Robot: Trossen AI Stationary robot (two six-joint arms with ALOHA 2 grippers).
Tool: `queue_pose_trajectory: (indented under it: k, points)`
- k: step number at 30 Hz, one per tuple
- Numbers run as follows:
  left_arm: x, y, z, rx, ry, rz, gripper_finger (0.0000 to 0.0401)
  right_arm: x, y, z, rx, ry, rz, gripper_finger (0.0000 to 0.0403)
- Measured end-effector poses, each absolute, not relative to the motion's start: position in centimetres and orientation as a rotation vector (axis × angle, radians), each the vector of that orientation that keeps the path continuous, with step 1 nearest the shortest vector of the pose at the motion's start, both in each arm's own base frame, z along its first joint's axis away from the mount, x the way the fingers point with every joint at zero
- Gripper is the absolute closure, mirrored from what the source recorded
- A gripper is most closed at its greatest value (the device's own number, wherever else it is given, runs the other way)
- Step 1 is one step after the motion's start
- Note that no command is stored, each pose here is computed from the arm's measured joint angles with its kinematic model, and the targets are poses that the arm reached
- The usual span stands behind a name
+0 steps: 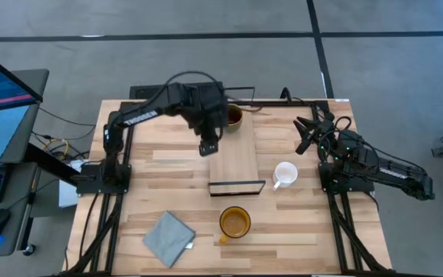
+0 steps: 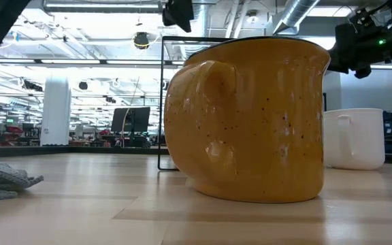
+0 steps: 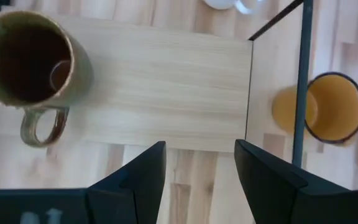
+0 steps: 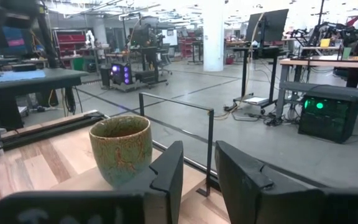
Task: Stack small to large cups/mugs on shelf
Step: Put the yellow mug on the shelf
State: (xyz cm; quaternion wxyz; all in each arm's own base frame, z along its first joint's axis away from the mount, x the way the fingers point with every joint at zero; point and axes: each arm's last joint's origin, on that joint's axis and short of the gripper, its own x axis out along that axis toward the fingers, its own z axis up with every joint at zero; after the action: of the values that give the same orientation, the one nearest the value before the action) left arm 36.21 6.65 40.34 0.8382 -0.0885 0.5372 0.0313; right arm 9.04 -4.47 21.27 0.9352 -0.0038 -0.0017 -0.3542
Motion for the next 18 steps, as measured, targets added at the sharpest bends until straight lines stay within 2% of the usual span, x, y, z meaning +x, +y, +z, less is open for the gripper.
queue_pose_trajectory:
  k: [5,18]
  points:
    - [36.5,3.5,40.2,-0.228,1.162,0.180,0.0218,9.0,-4.5,21.3,-0.008,-0.004,-0.724,0.0284]
    - [36.1,-5.8,40.2,-0.345,1.144,0.266,0.0218,9.0,-4.5,21.3,-0.007,-0.004,-0.724,0.0284]
